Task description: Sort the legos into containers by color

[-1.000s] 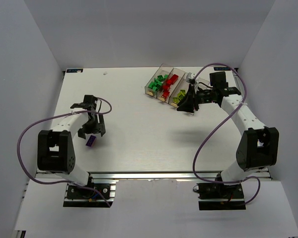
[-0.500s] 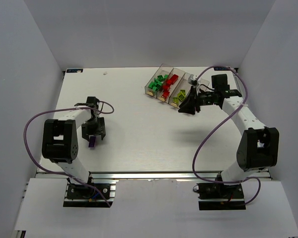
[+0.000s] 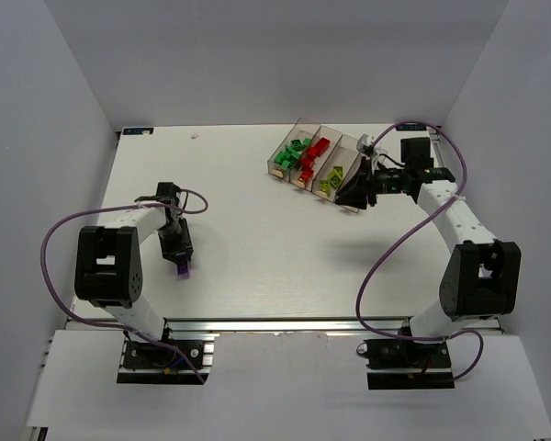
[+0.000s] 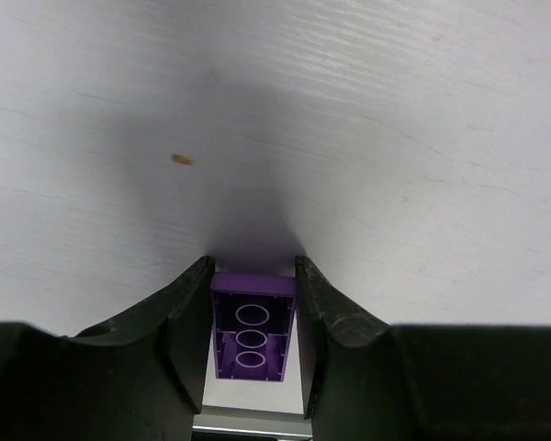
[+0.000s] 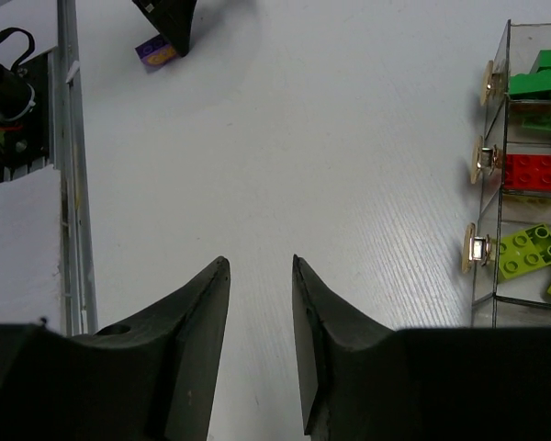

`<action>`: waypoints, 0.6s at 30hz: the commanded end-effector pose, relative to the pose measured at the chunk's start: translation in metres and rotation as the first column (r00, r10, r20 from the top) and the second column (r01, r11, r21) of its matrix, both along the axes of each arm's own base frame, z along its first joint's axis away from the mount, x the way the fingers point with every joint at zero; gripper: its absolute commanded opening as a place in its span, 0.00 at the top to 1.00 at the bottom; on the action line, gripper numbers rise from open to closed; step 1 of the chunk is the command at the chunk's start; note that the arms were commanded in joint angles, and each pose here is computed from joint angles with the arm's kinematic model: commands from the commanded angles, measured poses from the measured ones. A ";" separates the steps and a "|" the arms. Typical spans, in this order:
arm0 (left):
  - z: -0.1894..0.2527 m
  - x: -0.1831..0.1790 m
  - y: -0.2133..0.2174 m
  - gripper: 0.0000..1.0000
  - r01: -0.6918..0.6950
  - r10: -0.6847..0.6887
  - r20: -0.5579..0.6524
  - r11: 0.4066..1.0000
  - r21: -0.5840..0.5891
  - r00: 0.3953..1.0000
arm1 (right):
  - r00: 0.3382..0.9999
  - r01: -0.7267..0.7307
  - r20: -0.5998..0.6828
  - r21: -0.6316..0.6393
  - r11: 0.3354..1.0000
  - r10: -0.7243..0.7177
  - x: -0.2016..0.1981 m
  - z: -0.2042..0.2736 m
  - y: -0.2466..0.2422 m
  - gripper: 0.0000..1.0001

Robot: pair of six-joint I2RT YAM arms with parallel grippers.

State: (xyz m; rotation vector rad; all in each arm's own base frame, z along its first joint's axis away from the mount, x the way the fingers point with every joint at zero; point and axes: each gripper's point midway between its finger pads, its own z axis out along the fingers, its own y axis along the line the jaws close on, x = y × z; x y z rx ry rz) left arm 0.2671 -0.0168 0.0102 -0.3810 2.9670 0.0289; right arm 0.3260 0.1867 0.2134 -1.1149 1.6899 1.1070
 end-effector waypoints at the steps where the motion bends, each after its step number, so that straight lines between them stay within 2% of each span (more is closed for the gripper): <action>1: 0.003 0.006 -0.030 0.84 -0.021 0.032 0.061 0.986 -0.168 0.998 | 0.999 0.017 0.036 0.021 1.000 -0.018 0.001 0.016 0.000 0.61; 2: 0.007 0.010 -0.044 0.87 -0.002 0.023 0.091 0.973 -0.233 0.996 | 0.999 0.030 0.039 0.010 1.000 -0.030 0.002 0.016 -0.001 0.63; 3: 0.010 0.009 -0.046 0.88 0.008 0.016 0.100 0.972 -0.234 0.995 | 0.998 0.040 0.040 0.003 0.999 -0.040 0.002 0.016 -0.002 0.64; 5: 0.030 0.020 -0.078 0.90 0.082 -0.017 0.191 0.936 -0.341 0.981 | 0.995 0.075 0.066 -0.018 0.997 -0.074 0.006 0.018 -0.006 0.69; 6: 0.038 0.024 -0.091 0.91 0.113 -0.029 0.222 0.919 -0.377 0.975 | 0.994 0.094 0.066 -0.020 0.995 -0.092 0.008 0.019 -0.007 0.72; 8: 0.062 0.036 -0.134 0.92 0.213 -0.058 0.325 0.861 -0.463 0.944 | 0.982 0.152 0.121 -0.026 0.988 -0.148 0.018 0.029 -0.014 0.88; 9: 0.070 0.039 -0.148 0.92 0.242 -0.069 0.352 0.845 -0.477 0.933 | 0.979 0.176 0.108 -0.021 0.984 -0.172 0.018 0.029 -0.016 0.91; 10: 0.088 0.048 -0.177 0.92 0.303 -0.080 0.411 0.803 -0.514 0.908 | 0.973 0.200 0.123 -0.014 0.980 -0.197 0.019 0.034 -0.021 0.94; 12: 0.099 0.057 -0.207 0.93 0.349 -0.086 0.447 0.760 -0.549 0.890 | 0.957 0.246 0.159 -0.001 0.969 -0.243 0.027 0.043 -0.028 0.97; 13: 0.113 0.069 -0.224 0.93 0.372 -0.059 0.490 0.729 -0.574 0.870 | 0.951 0.276 0.145 0.004 0.961 -0.274 0.028 0.043 -0.034 0.98; 14: 0.133 0.072 -0.253 0.93 0.441 -0.079 0.534 0.672 -0.595 0.841 | 0.940 0.304 0.162 0.007 0.952 -0.301 0.030 0.048 -0.040 0.98; 15: 0.129 0.078 -0.270 0.93 0.456 -0.089 0.538 0.654 -0.604 0.838 | 0.931 0.322 0.174 0.013 0.947 -0.320 0.033 0.052 -0.043 0.99; 16: 0.157 0.088 -0.300 0.93 0.529 -0.085 0.609 0.599 -0.601 0.789 | 0.919 0.359 0.165 0.021 0.933 -0.358 0.035 0.055 -0.053 1.00; 18: 0.173 0.101 -0.332 0.93 0.590 -0.087 0.660 0.545 -0.595 0.746 | 0.899 0.408 0.162 0.033 0.912 -0.408 0.038 0.058 -0.066 1.00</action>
